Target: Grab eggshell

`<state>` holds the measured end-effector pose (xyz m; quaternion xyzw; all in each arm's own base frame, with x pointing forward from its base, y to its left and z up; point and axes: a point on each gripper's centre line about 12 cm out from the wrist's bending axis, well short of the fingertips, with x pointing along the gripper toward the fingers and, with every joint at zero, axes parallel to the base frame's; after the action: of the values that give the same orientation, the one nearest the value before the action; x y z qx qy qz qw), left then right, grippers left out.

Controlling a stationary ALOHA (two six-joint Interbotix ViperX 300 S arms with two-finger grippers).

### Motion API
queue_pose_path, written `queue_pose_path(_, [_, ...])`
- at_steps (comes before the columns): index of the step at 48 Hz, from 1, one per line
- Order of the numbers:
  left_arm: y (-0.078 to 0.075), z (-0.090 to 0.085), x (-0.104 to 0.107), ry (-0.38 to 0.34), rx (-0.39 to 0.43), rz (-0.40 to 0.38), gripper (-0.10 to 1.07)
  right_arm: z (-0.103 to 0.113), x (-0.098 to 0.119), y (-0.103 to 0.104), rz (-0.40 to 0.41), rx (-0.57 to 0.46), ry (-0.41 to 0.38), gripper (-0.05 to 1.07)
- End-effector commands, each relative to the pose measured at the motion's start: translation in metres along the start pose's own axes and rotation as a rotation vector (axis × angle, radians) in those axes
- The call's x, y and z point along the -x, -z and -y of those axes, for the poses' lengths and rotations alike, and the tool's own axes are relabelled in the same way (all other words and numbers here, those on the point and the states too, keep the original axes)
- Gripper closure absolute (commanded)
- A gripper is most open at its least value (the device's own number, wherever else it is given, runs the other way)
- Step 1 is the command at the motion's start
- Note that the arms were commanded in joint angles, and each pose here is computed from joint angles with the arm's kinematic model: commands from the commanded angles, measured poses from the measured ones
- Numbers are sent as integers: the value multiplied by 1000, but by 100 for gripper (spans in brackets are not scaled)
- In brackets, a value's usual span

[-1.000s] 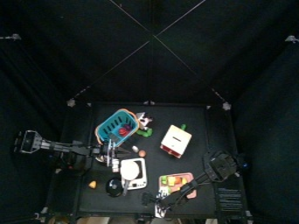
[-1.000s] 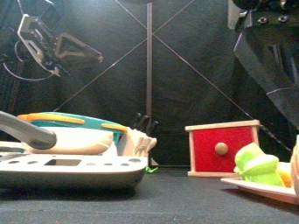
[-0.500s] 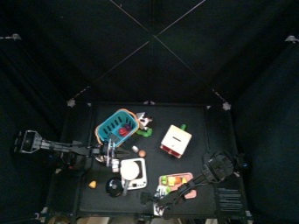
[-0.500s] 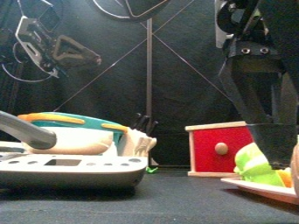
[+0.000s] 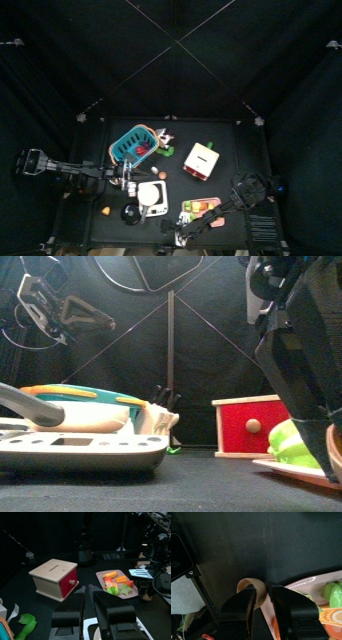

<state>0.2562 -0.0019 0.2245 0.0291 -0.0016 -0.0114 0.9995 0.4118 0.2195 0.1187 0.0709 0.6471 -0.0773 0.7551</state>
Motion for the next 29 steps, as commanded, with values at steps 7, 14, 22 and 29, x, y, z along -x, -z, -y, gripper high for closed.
queue_pose_path(7, [-5,0,7,1,-2,29,40,-2,21,-9,43,-7,-34,47])
queue_pose_path(14, [-7,1,15,3,-1,42,40,0,29,-11,57,-9,-39,52])
queue_pose_path(22, [-3,6,22,22,-1,18,40,6,39,-14,79,-8,-34,55])
queue_pose_path(29, [-3,7,23,28,-4,-1,40,12,49,-17,93,-17,-33,55])
